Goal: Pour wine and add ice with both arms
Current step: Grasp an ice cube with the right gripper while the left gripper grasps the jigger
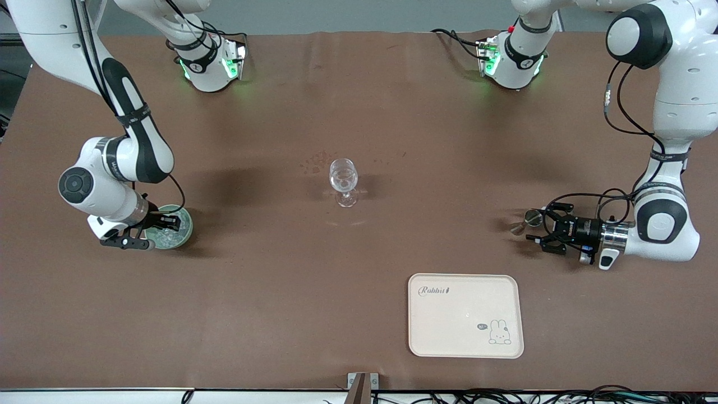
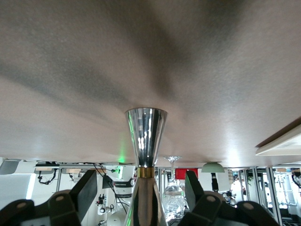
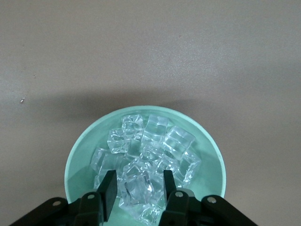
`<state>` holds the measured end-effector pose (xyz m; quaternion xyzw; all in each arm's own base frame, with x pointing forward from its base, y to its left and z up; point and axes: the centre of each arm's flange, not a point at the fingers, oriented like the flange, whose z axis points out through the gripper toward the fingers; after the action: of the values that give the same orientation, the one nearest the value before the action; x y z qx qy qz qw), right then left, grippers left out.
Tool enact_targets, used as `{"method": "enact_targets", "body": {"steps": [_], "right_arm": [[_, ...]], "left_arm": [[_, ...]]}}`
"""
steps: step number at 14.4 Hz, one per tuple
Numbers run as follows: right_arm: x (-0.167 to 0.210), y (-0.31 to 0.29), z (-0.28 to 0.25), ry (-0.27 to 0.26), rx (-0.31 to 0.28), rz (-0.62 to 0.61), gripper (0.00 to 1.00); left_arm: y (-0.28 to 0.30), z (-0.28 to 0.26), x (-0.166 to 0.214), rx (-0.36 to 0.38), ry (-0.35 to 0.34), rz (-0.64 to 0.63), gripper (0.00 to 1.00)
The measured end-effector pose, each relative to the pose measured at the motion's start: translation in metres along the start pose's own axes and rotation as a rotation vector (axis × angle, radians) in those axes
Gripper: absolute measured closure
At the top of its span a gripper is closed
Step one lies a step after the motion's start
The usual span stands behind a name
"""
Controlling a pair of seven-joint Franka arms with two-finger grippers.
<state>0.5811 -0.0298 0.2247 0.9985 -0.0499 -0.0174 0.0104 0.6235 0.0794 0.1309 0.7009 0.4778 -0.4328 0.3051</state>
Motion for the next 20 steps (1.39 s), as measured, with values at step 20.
{"method": "enact_targets", "body": {"steps": [20], "right_arm": [[-0.002, -0.002, 0.001, -0.015, 0.0, -0.003, 0.76]], "left_arm": [[-0.007, 0.02, 0.014, -0.025, -0.109, -0.001, 0.38]]}}
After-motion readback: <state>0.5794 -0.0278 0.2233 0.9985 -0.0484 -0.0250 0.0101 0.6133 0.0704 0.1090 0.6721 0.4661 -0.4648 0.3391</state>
